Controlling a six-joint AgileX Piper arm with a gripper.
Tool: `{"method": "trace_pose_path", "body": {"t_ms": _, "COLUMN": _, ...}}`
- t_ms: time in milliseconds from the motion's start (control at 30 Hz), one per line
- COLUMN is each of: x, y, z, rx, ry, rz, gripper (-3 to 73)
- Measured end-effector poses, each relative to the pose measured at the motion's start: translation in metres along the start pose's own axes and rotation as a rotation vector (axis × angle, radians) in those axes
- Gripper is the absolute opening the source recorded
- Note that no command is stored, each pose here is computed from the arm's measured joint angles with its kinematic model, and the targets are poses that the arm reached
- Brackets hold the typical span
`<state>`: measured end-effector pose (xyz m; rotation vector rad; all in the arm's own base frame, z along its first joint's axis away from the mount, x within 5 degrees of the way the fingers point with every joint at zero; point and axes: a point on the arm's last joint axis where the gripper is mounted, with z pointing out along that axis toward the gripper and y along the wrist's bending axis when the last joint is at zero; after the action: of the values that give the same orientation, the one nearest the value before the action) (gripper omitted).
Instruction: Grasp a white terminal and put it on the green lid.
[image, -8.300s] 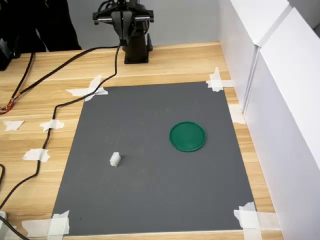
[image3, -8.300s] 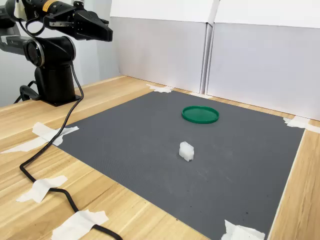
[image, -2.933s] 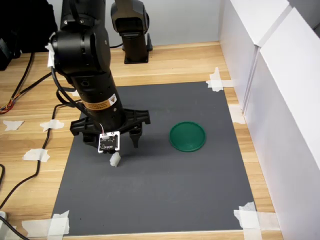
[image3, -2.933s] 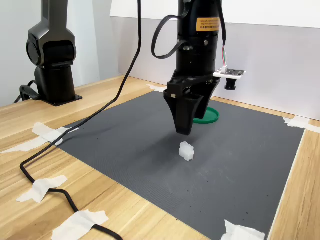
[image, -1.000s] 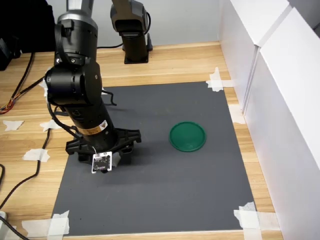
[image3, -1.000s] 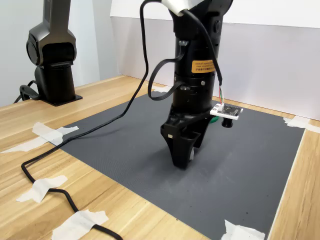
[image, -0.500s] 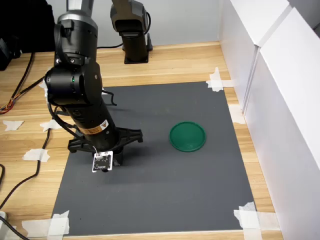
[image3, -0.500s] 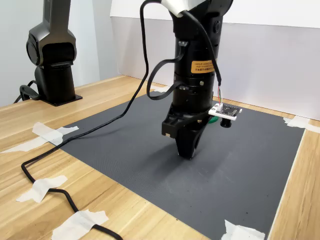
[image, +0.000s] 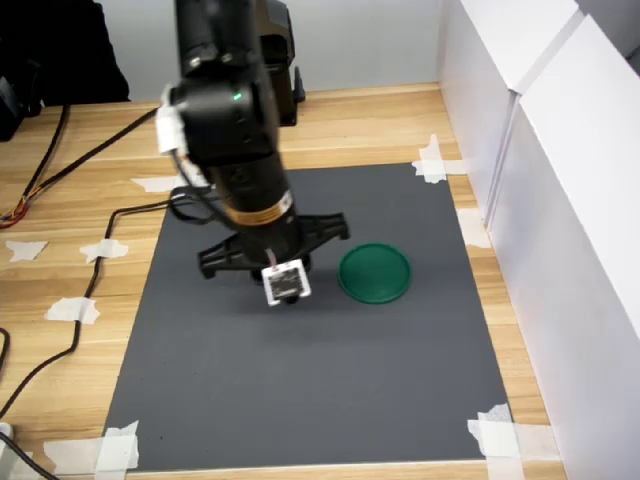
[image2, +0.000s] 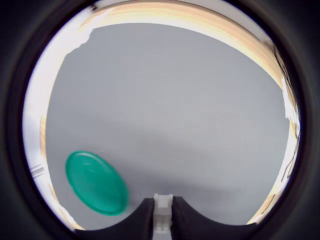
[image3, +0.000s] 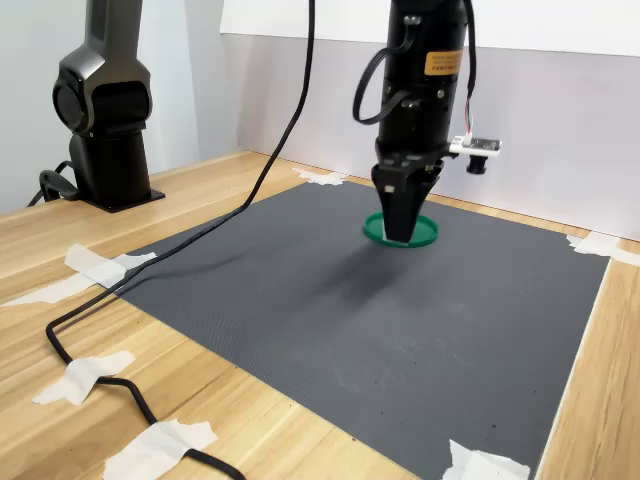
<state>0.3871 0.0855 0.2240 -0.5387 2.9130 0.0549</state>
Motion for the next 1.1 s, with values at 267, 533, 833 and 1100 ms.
{"method": "trace_pose_path", "body": {"t_ms": 267, "x": -0.004, "y": 0.074, "z": 0.0, "rx": -0.053, "ry": -0.003, "rz": -0.161, "gripper": 8.0}}
{"method": "trace_pose_path", "body": {"t_ms": 533, "x": 0.013, "y": 0.088, "z": 0.02, "rx": -0.055, "ry": 0.063, "rz": -0.21, "gripper": 8.0}}
{"method": "trace_pose_path", "body": {"t_ms": 833, "x": 0.014, "y": 0.087, "z": 0.026, "rx": -0.049, "ry": 0.045, "rz": -0.263, "gripper": 15.7}}
{"method": "trace_pose_path", "body": {"t_ms": 1100, "x": 0.012, "y": 0.087, "z": 0.026, "rx": -0.047, "ry": 0.026, "rz": -0.273, "gripper": 51.4}}
